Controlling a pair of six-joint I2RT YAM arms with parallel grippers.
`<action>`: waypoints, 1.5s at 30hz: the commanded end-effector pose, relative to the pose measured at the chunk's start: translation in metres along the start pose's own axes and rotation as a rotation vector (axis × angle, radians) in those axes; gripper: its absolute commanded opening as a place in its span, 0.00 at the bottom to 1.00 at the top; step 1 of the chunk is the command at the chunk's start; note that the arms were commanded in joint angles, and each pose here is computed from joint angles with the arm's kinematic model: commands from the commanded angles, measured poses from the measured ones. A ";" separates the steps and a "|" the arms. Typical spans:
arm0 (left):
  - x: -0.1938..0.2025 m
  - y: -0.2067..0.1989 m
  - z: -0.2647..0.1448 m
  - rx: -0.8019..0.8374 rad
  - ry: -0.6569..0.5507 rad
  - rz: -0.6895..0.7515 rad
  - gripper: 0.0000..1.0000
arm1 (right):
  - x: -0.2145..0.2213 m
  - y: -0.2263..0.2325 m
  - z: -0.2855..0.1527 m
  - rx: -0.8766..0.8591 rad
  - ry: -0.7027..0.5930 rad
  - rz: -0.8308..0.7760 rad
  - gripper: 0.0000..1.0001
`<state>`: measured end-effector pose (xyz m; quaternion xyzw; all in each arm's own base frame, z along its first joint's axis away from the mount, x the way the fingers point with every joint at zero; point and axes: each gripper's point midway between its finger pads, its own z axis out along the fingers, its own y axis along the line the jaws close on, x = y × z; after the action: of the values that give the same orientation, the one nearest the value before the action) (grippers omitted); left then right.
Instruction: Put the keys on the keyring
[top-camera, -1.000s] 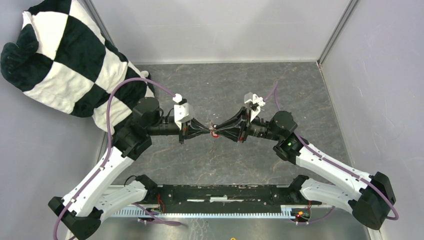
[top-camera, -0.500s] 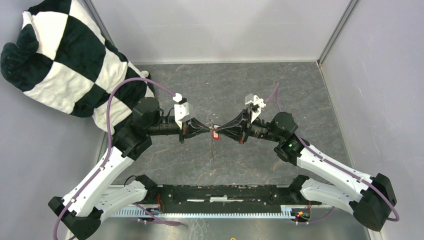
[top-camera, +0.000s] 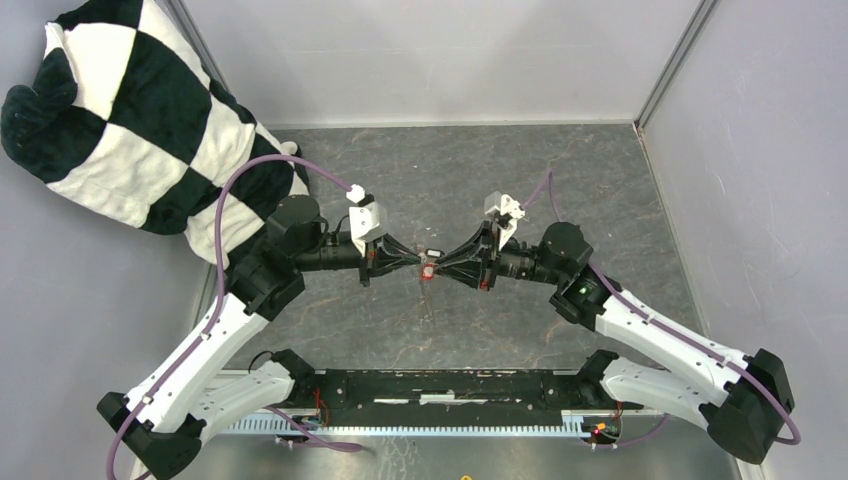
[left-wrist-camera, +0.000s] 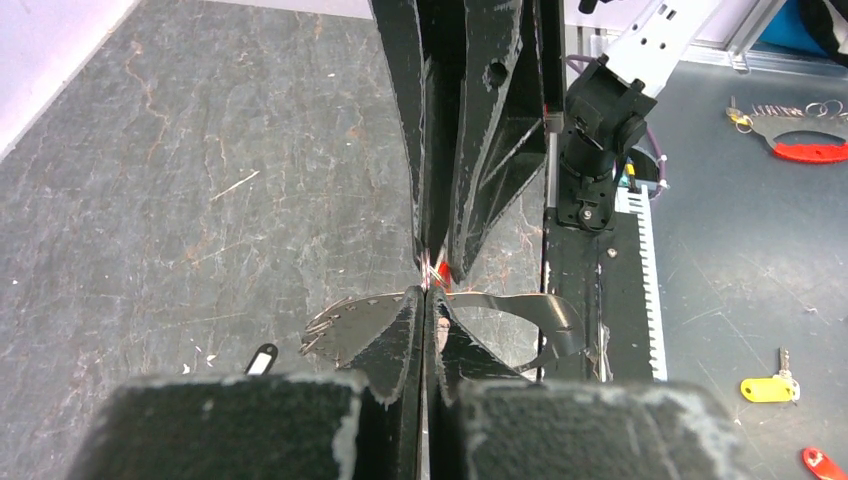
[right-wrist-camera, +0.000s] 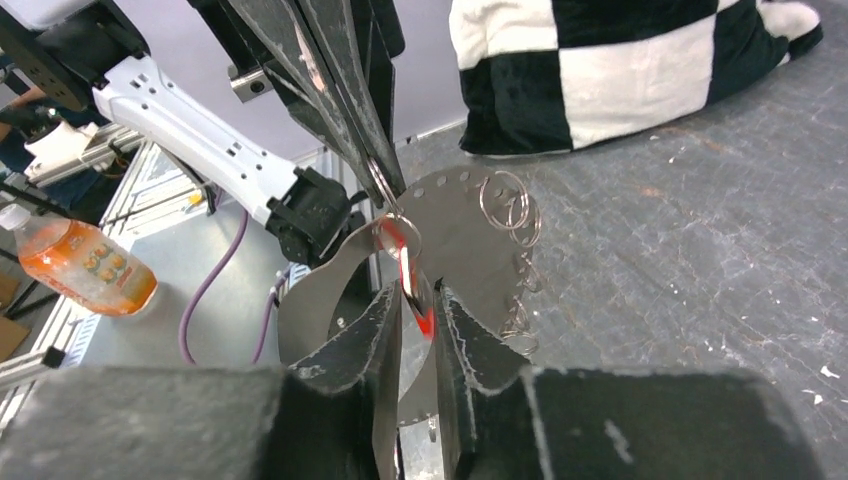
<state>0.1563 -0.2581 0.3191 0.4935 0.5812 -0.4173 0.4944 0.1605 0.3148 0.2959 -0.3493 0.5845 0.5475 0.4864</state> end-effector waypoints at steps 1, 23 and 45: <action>-0.026 -0.002 -0.001 0.008 -0.083 0.038 0.02 | -0.018 0.005 0.002 -0.020 0.040 -0.096 0.29; -0.027 -0.026 -0.006 0.125 -0.081 0.045 0.02 | -0.057 0.041 0.016 -0.285 0.055 -0.354 0.38; -0.027 -0.031 -0.007 0.151 -0.082 0.045 0.02 | -0.036 0.028 0.015 -0.249 0.096 -0.320 0.25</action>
<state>0.1329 -0.2611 0.3252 0.5186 0.5459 -0.4598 0.4707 0.1461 0.3311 0.3414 -0.5181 0.4775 0.5167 0.4863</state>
